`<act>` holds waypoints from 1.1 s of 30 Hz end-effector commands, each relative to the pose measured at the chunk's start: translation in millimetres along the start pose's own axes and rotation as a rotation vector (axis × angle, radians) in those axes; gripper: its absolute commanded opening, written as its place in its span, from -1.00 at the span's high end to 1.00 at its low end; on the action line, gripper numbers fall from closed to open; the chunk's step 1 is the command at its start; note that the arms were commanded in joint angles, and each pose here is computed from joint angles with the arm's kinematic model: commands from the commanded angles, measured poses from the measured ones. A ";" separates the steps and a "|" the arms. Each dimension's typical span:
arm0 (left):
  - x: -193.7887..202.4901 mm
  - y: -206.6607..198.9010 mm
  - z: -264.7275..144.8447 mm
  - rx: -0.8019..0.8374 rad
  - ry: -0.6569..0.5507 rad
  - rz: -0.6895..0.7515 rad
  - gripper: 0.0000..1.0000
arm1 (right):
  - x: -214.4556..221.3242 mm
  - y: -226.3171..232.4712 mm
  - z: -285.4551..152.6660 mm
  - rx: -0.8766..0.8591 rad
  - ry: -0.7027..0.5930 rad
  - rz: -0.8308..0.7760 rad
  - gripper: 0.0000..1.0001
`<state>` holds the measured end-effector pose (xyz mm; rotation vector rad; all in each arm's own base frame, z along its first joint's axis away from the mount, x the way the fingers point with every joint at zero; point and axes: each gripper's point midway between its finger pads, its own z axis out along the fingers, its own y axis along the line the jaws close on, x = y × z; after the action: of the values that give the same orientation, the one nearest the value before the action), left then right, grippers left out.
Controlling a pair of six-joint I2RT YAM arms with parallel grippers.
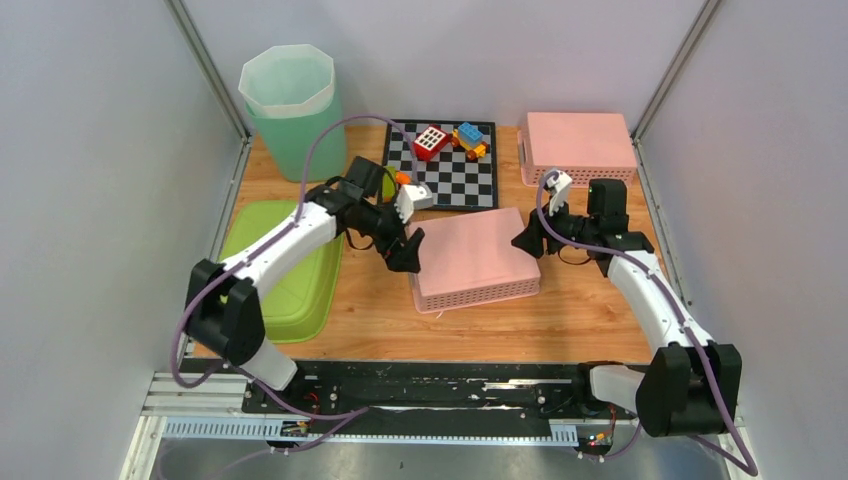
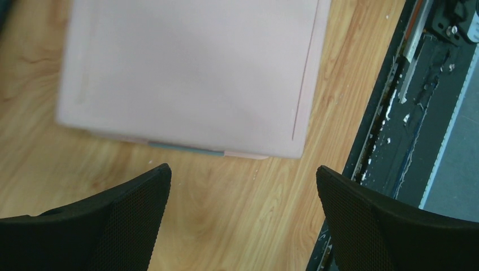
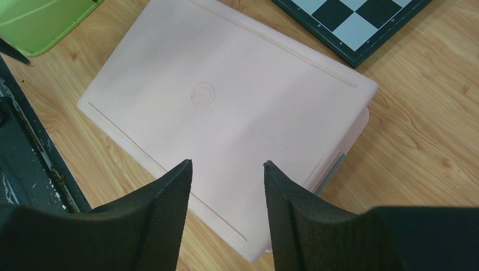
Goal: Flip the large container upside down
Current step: Move the container to the center of the board.
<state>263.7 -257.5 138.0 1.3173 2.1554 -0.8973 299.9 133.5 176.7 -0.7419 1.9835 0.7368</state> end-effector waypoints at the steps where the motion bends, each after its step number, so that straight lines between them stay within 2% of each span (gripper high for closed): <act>1: -30.5 12.6 -63.3 -0.126 -0.148 0.029 -1.00 | -2.9 1.2 -4.6 0.004 -0.033 -0.035 -0.14; 4: -23.3 35.8 -98.2 -0.232 -0.200 -0.030 -1.00 | -6.5 6.8 -3.6 0.014 -0.044 -0.073 -0.42; 6: -11.5 52.1 -121.4 -0.298 -0.243 -0.084 -1.00 | -12.8 15.4 -0.5 0.031 -0.044 -0.154 -0.54; 11: 20.4 68.4 -153.5 -0.446 -0.272 -0.142 -1.00 | -26.5 55.7 27.6 0.056 0.008 -0.452 -0.63; 14: 31.3 70.0 -166.9 -0.531 -0.291 -0.144 -1.00 | -36.8 83.5 49.0 0.008 0.039 -0.547 -0.67; 18: 34.2 73.2 -185.3 -0.643 -0.318 -0.122 -1.00 | -46.0 109.7 84.2 -0.035 0.095 -0.605 -0.76; 21: 33.6 73.4 -185.9 -0.648 -0.328 -0.121 -1.00 | -45.8 126.7 110.8 -0.055 0.135 -0.628 -0.76; 27: 44.2 82.1 -180.2 -0.663 -0.295 -0.145 -1.00 | -15.9 136.3 158.4 -0.055 0.288 -0.571 -0.69; 33: 46.4 85.2 -179.8 -0.678 -0.294 -0.142 -1.00 | 13.4 134.3 178.4 -0.032 0.423 -0.556 -0.64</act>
<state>305.6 -75.0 203.9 0.6763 2.0742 -0.3466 293.4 352.2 127.2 -1.4719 1.8741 0.3586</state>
